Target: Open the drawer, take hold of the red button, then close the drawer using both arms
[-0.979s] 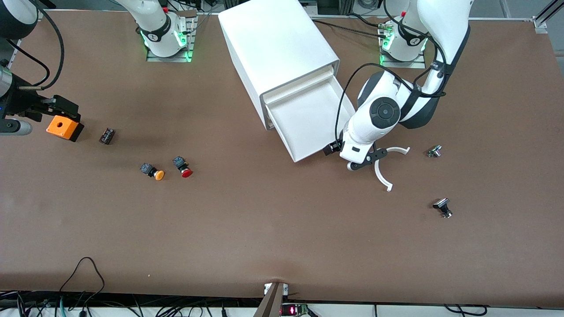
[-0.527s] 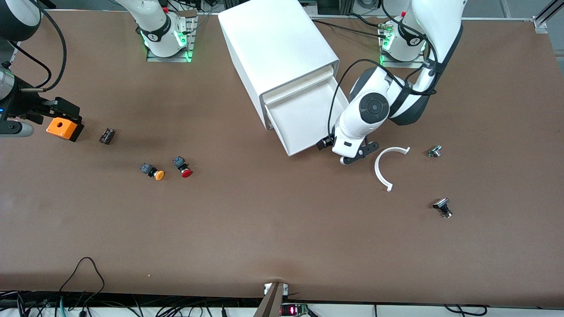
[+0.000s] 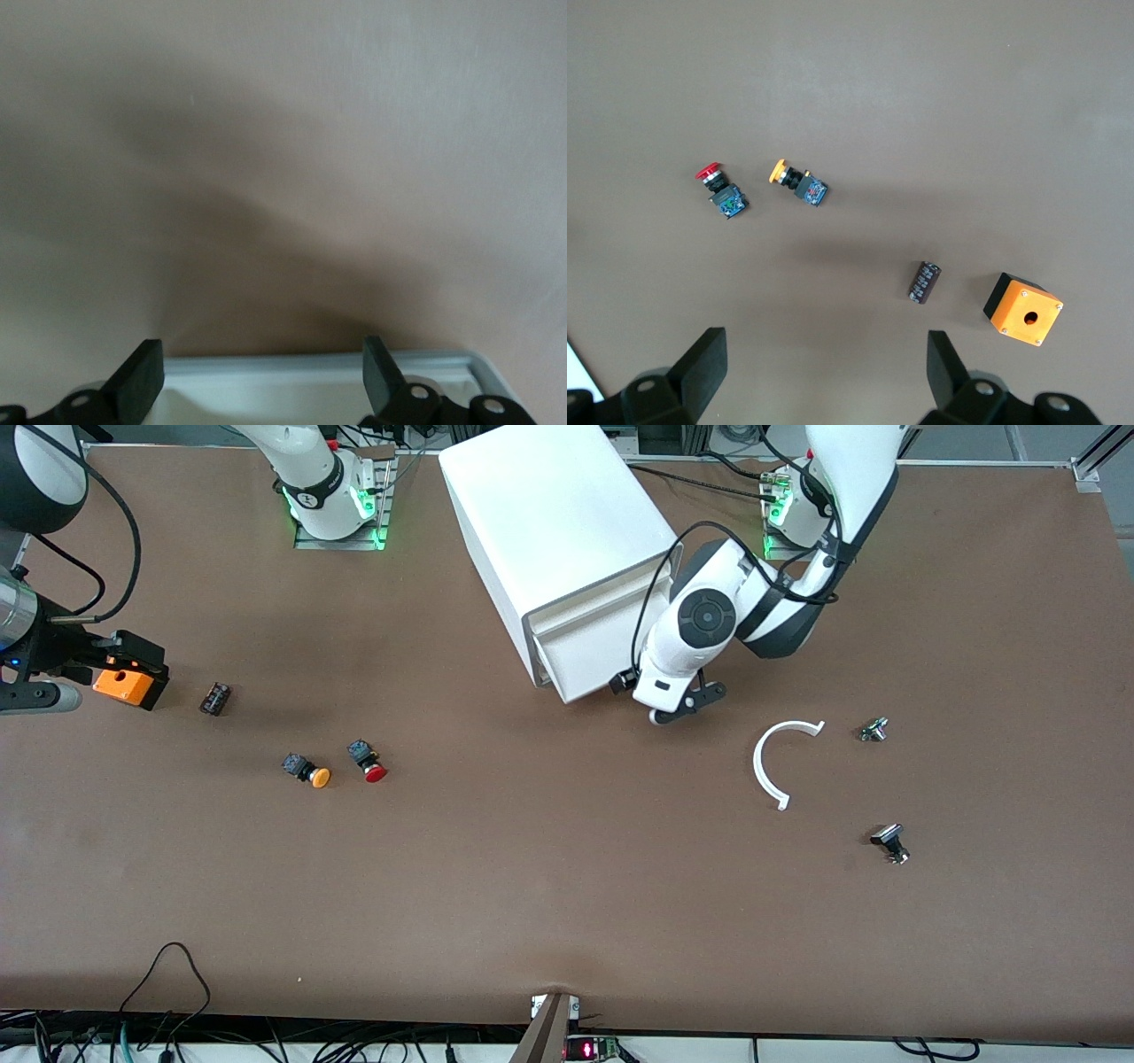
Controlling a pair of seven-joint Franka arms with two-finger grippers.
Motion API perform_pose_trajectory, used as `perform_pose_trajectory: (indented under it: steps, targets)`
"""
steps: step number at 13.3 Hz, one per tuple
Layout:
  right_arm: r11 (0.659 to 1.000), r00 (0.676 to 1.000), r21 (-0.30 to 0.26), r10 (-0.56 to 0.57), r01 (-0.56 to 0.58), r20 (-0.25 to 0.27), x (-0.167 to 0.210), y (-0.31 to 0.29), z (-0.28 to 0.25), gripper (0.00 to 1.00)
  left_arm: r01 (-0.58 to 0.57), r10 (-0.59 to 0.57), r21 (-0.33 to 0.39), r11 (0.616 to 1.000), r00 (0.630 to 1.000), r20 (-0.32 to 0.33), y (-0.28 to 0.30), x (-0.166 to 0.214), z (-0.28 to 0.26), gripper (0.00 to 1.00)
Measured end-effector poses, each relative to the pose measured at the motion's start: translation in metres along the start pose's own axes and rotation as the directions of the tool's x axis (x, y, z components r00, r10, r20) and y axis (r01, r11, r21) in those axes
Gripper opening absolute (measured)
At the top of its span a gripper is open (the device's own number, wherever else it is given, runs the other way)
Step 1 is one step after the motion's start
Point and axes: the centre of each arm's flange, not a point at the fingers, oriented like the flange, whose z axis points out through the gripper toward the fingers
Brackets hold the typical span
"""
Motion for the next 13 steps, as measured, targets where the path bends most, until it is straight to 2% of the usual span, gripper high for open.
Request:
perform_pose_trajectory:
  steps: [5,10,13]
  targets:
    - [1.0,1.0,0.0,-0.008,0.008,-0.015,0.003,0.001,0.0,1.0,-0.001,0.001,0.003,1.0,0.995,0.095,0.002,-0.046,0.013,0.99]
    - [1.0,0.998,0.006,0.011,-0.011,-0.068,-0.002,0.01,-0.025,1.0,-0.019,0.011,0.058,0.998,0.992,0.126,-0.01,-0.063,0.037,0.99]
    - [1.0,0.997,0.007,0.01,-0.009,-0.071,-0.003,0.01,-0.026,1.0,-0.02,0.011,0.065,0.998,0.991,0.13,-0.012,-0.062,0.038,0.99]
